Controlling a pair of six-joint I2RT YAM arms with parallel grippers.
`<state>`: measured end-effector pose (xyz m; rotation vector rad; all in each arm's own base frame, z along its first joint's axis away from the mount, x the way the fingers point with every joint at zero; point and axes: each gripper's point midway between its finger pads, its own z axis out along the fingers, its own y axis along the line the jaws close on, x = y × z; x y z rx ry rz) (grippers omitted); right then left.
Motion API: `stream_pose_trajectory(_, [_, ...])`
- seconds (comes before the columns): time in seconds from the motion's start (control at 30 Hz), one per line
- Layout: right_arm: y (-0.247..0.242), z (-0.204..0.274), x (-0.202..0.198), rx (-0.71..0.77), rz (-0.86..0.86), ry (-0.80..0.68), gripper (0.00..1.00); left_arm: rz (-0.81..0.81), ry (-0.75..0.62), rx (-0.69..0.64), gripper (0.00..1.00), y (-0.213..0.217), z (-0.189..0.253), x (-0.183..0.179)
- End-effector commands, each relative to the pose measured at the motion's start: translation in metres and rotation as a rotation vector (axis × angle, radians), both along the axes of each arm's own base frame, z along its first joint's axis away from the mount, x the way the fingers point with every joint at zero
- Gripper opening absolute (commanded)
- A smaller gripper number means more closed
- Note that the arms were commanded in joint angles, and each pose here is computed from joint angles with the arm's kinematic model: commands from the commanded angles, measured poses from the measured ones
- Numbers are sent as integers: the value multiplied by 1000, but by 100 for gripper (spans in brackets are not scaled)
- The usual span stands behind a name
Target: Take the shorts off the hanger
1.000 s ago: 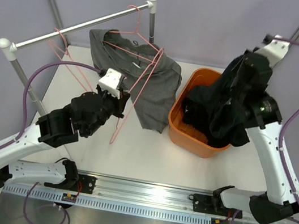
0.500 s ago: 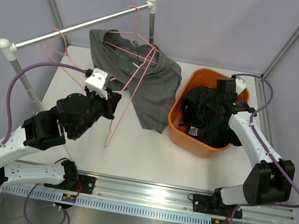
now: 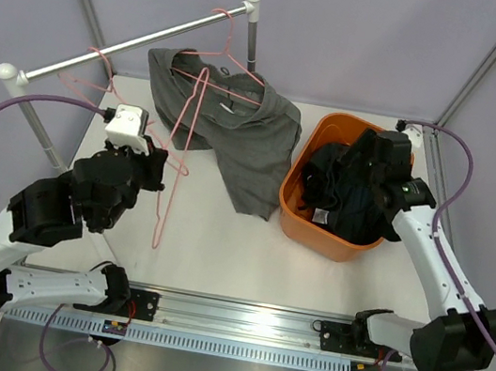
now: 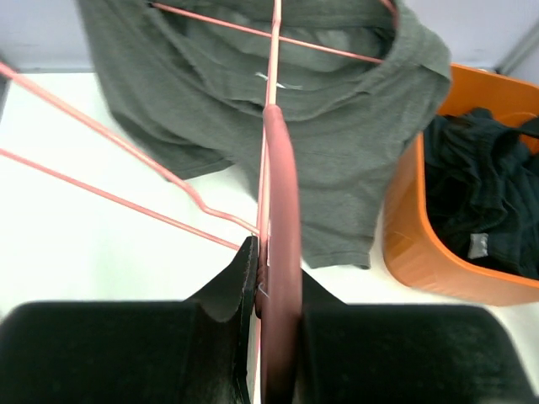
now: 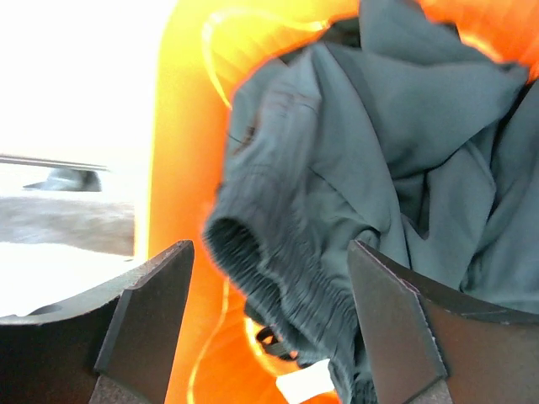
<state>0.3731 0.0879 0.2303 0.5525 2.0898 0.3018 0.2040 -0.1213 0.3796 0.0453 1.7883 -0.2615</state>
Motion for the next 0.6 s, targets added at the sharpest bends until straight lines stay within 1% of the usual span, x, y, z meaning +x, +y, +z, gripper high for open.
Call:
stream_pose_trajectory(0.0, [1,37,-7,34,13,-97,82,148,-7,-63,0,33,20,-2])
stream_pose_trajectory(0.03, [2,41,-9,39,17,-105,83,176,12,-52,0,40,16,-4])
stream_pose_trajectory(0.07, [4,42,-10,44,28,-108,83,189,12,-60,0,44,23,-6])
stream_pose_trajectory(0.13, [4,49,-13,51,37,-120,83,197,32,-44,0,49,18,-9])
stream_pose_trajectory(0.23, [6,54,-17,61,54,-133,83,171,50,-84,0,49,13,-15])
stream_pose_trajectory(0.37, [9,54,-20,68,70,-131,83,123,78,-74,0,39,5,-16])
stream_pose_trajectory(0.5, [8,56,-25,67,75,-137,83,82,86,-94,0,29,8,-17])
stream_pose_trajectory(0.57, [7,56,-27,63,76,-138,83,19,99,-106,0,15,10,-19])
